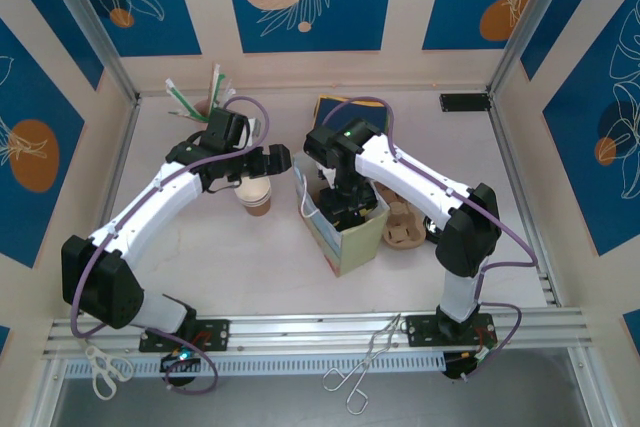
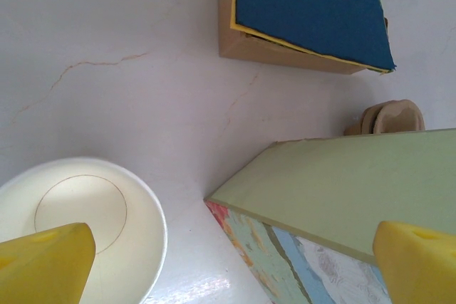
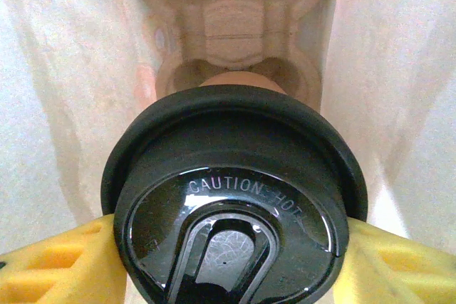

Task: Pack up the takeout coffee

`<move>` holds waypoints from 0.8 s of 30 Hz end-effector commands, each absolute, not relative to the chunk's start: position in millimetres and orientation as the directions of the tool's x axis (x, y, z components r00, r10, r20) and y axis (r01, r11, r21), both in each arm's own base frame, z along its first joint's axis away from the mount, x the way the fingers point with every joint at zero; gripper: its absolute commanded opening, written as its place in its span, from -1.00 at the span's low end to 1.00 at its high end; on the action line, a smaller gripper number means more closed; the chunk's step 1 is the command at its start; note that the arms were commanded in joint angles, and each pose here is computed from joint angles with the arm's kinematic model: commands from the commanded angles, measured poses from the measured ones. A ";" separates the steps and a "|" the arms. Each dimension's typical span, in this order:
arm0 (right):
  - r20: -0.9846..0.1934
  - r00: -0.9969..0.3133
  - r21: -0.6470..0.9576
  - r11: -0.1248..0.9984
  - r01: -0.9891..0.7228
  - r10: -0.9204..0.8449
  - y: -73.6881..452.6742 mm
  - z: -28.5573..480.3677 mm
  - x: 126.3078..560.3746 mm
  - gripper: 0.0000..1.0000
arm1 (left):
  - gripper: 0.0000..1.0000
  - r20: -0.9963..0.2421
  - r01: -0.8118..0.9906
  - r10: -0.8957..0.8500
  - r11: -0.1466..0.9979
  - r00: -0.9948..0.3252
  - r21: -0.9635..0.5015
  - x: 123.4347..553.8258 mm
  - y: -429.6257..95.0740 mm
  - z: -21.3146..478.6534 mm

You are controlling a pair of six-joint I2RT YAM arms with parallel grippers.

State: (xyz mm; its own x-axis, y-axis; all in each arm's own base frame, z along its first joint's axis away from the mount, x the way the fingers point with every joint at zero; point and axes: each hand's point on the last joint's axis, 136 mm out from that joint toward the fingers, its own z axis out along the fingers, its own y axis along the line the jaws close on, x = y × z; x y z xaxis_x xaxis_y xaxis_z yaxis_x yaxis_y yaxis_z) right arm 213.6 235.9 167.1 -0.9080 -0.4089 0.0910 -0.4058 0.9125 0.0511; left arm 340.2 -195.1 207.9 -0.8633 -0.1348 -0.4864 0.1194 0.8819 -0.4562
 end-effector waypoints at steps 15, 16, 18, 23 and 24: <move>0.121 -0.913 0.070 0.921 -0.384 -0.390 227.6 171.3 205.3 0.29 | 1.00 -0.516 0.143 -0.131 0.879 -0.846 -0.456 343.6 -190.3 221.5; 0.121 -0.913 0.070 0.921 -0.382 -0.388 227.4 171.2 205.0 0.29 | 1.00 -0.516 0.141 -0.131 0.879 -0.846 -0.456 343.8 -189.9 221.2; 0.122 -0.913 0.071 0.921 -0.382 -0.389 227.4 170.7 205.0 0.29 | 1.00 -0.517 0.142 -0.132 0.879 -0.845 -0.456 344.2 -190.0 222.1; 0.124 -0.914 0.074 0.922 -0.380 -0.387 227.8 170.3 205.2 0.29 | 1.00 -0.516 0.142 -0.133 0.877 -0.846 -0.458 344.1 -190.3 222.2; 0.124 -0.914 0.074 0.922 -0.380 -0.387 227.9 170.2 205.4 0.29 | 1.00 -0.517 0.143 -0.133 0.877 -0.846 -0.459 344.3 -190.5 222.3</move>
